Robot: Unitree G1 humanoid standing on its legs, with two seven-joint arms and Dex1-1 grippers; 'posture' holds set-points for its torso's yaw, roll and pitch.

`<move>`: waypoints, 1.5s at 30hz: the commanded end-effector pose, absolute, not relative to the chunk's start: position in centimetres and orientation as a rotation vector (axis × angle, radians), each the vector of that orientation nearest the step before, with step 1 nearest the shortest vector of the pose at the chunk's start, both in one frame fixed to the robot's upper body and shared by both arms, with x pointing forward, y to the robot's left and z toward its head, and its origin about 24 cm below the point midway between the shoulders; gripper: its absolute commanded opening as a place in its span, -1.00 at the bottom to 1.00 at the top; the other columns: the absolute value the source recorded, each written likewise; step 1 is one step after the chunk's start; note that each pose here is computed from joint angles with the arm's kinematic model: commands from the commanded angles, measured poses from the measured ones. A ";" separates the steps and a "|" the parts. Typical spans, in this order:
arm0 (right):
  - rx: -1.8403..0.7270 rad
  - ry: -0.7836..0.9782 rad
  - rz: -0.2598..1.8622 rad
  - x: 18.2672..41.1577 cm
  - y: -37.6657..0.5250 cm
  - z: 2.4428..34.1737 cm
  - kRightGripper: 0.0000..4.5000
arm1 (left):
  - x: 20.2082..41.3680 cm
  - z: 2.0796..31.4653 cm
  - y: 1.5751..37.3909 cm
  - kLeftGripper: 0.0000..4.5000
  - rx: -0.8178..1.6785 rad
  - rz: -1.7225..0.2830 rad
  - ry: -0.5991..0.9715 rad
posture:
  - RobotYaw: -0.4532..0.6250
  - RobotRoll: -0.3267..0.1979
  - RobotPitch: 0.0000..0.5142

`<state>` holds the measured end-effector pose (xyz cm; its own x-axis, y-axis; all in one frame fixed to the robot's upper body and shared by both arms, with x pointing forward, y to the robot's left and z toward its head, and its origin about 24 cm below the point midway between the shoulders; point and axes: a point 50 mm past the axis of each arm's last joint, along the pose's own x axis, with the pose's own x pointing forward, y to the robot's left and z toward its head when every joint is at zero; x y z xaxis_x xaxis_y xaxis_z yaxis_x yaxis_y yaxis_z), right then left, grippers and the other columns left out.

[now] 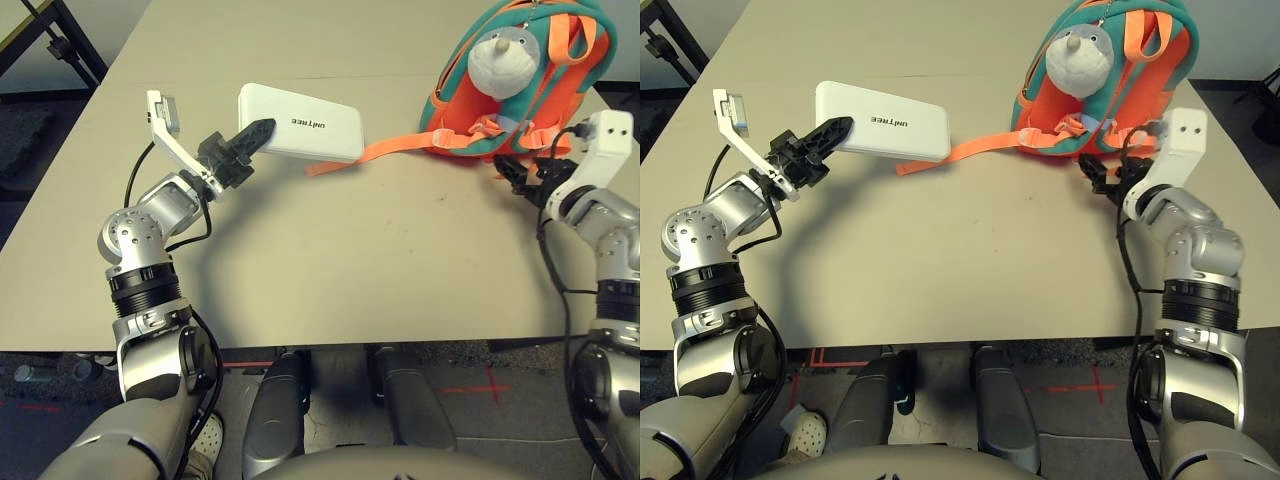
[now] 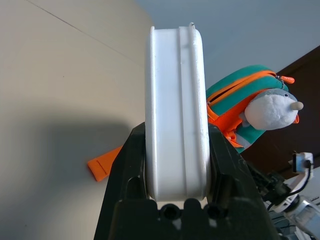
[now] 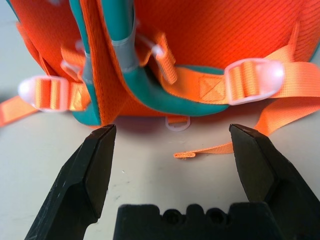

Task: Put the pencil case into the backpack and zip it.

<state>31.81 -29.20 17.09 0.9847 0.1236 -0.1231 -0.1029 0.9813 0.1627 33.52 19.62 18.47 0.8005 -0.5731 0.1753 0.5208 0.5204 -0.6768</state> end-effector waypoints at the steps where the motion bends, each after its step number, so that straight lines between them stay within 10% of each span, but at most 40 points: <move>1: 0.162 0.100 0.136 31.3 -29.3 18.5 1.00 | 33.5 18.6 19.7 -0.38 -0.782 -0.673 0.051 | -0.37 0.25 -0.31; 26: 0.117 -0.090 0.146 38.2 -26.0 18.0 1.00 | 33.7 18.5 19.5 -0.38 -0.770 -0.672 0.042 | -0.32 0.25 -0.36; 37: 0.034 -0.112 0.261 36.9 -25.9 18.6 -0.60 | 33.8 18.5 19.4 -0.38 -0.773 -0.670 0.033 | -0.32 0.25 -0.36; 45: 0.040 -0.086 0.422 34.5 -24.2 20.7 -0.63 | 34.2 18.5 19.1 -0.38 -0.779 -0.673 0.031 | -0.35 0.25 -0.39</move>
<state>35.05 -25.57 19.55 0.9482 0.3091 0.0732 -0.3123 0.9493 0.0359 34.06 19.25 18.00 0.8024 -0.5670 0.1860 0.5263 0.5255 -0.6685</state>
